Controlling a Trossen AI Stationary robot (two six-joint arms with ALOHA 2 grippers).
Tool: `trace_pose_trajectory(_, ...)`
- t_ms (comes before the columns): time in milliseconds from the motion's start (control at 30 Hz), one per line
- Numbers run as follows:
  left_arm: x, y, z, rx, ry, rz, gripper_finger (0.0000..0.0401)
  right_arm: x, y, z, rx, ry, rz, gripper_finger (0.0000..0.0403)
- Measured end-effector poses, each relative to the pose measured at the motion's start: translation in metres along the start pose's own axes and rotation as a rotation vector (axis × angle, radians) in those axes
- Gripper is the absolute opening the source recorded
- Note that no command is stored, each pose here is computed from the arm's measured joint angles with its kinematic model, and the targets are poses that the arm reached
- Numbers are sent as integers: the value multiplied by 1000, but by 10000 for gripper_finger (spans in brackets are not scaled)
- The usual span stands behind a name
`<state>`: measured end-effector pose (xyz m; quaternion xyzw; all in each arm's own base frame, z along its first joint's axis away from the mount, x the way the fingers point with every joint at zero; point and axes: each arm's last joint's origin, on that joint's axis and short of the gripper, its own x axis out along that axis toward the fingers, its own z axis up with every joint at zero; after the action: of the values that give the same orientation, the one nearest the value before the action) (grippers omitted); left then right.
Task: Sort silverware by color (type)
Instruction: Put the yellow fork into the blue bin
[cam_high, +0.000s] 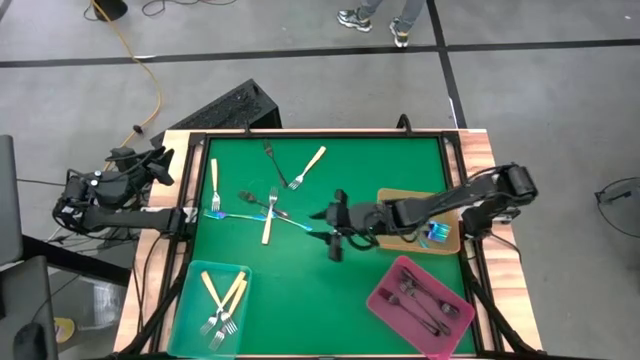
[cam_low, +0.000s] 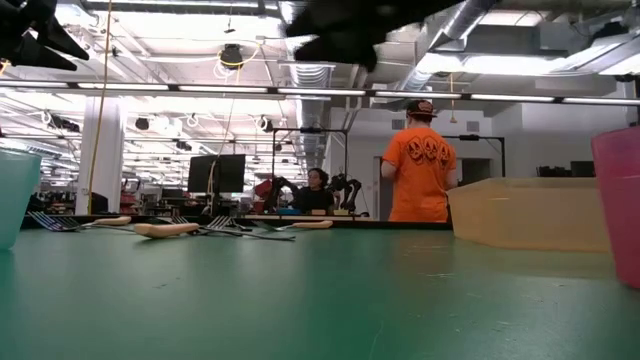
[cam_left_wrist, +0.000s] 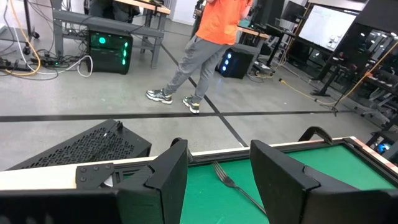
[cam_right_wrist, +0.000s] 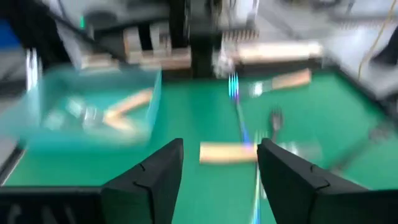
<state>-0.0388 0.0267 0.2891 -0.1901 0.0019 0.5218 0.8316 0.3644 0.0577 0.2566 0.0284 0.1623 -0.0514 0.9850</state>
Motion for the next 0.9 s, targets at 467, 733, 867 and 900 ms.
trace_pose_trajectory(467, 0, 0, 0, 0, -1, 2, 158, 57, 1, -12, -151, -14, -34, 234)
trace_pose_trajectory(733, 0, 0, 0, 2, -1, 3, 158, 84, 8, -10, -191, 20, -29, 234)
trace_pose_trajectory(867, 0, 0, 0, 1, -1, 4, 158, 91, 7, 4, -254, -4, -50, 234)
trace_pose_trajectory(900, 0, 0, 0, 1, -1, 4, 158, 91, 5, 10, -251, -11, -67, 234)
